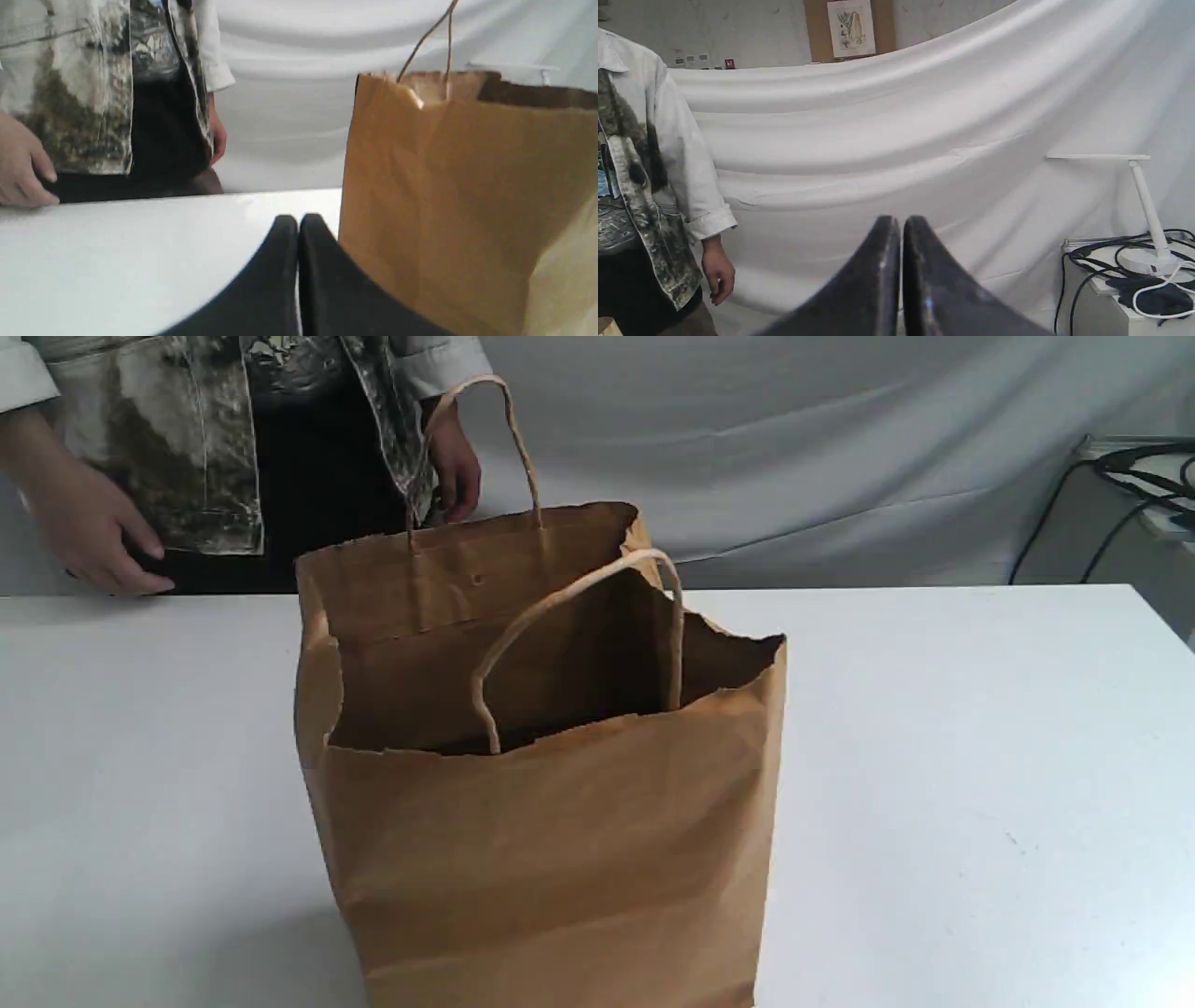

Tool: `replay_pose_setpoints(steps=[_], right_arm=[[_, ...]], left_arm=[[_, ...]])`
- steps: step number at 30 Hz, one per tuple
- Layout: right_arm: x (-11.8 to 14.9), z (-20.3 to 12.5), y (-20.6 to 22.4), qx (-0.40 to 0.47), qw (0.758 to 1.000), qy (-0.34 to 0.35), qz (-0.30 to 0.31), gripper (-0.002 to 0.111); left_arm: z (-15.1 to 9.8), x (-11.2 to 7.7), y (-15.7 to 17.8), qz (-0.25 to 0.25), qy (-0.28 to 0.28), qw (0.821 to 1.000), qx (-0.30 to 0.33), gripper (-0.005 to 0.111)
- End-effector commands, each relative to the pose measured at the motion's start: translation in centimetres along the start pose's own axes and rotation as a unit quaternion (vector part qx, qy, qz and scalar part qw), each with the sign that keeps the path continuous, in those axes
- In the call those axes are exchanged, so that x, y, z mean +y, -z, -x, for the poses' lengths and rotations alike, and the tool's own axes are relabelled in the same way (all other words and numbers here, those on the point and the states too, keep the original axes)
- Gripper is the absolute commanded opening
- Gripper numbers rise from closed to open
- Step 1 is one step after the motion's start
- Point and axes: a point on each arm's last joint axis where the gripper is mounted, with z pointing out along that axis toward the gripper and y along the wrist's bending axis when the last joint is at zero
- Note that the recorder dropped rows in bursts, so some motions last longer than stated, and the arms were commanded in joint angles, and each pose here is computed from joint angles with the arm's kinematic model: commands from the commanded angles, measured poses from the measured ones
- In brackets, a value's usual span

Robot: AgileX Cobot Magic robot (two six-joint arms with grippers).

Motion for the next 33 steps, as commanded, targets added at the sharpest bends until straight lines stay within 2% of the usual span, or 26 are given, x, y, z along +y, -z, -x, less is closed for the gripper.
replay_pose_setpoints(steps=[1,7,9,11,13,18,33], right_arm=[[0.0,-0.2,0.0,0.007,1.0,-0.004,-0.001,0.001],[0.0,-0.2,0.0,0.007,1.0,-0.004,-0.001,0.001],[0.0,-0.2,0.0,0.007,1.0,-0.004,-0.001,0.001],[0.0,-0.2,0.0,0.007,1.0,-0.004,-0.001,0.001],[0.0,-0.2,0.0,0.006,1.0,-0.003,-0.002,0.001],[0.0,-0.2,0.0,0.006,1.0,-0.005,-0.001,0.001],[0.0,-0.2,0.0,0.006,1.0,-0.005,-0.001,0.001]], left_arm=[[-0.5,0.6,0.2,0.047,0.001,0.999,0.02,0.001],[-0.4,2.3,1.4,0.201,0.029,0.979,-0.018,0.001],[-0.8,2.8,1.9,0.251,0.043,0.967,-0.003,0.001],[-1.4,3.0,2.0,0.272,0.052,0.961,0.024,0.001],[-1.7,3.0,2.0,0.276,0.053,0.959,0.041,0.001],[-1.7,2.7,1.9,0.244,0.014,0.968,0.056,0.001],[-1.7,2.7,1.9,0.239,0.014,0.97,0.054,0.001]])
